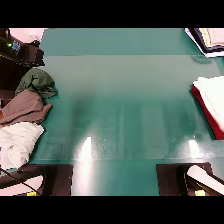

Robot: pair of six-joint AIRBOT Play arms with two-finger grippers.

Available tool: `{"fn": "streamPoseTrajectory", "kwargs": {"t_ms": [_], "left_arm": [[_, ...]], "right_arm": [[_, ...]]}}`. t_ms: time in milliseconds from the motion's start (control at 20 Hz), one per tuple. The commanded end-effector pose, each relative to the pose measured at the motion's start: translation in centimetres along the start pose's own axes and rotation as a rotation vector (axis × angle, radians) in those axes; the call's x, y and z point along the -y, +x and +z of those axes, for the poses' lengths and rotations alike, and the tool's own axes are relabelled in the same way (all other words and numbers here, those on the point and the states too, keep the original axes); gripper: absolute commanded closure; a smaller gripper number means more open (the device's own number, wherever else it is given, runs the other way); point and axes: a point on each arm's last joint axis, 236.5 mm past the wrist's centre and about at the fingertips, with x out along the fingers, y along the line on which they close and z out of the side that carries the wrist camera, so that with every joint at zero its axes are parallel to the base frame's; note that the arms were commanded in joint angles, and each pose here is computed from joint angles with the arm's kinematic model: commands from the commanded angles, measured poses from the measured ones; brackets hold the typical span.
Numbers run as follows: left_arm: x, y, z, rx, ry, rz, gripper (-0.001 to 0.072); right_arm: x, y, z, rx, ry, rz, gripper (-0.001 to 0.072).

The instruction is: Fold the shirts.

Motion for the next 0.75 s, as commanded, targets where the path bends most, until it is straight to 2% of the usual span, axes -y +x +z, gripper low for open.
{"fn": "streamPoseTrajectory", "kwargs": {"t_ms": [0, 100, 250, 300, 350, 400, 700], "left_arm": [[0.0, 0.0, -0.2, -0.008, -0.011, -0.001, 0.0679], [0.0, 0.0, 0.2, 0.008, -0.007, 0.001, 0.0679], [-0.2, 0.0, 1.4, 0.058, -0.007, 0.006, 0.0679], [-0.2, -0.1, 1.8, 0.078, -0.007, 0.008, 0.0680], [-0.3, -0.1, 2.4, 0.100, -0.007, 0.010, 0.0679], [-0.3, -0.2, 2.9, 0.122, -0.007, 0.013, 0.0680], [-0.6, -0.6, 5.3, 0.225, -0.007, 0.024, 0.0679]], "right_arm": [[1.3, -0.1, -1.3, -0.037, 0.028, -0.038, 0.0193], [0.7, -1.5, -0.8, 0.021, 0.059, -0.010, 0.0207], [-4.1, -4.9, 0.1, 0.127, 0.110, 0.208, 0.0213], [-6.4, -6.6, 0.2, 0.155, 0.130, 0.317, 0.0362], [-8.5, -8.4, 0.3, 0.180, 0.142, 0.419, 0.0639], [-10.2, -10.1, 0.3, 0.207, 0.130, 0.497, 0.0694], [-15.8, -15.8, -2.3, 0.306, -0.060, 0.614, 0.0695]]}}
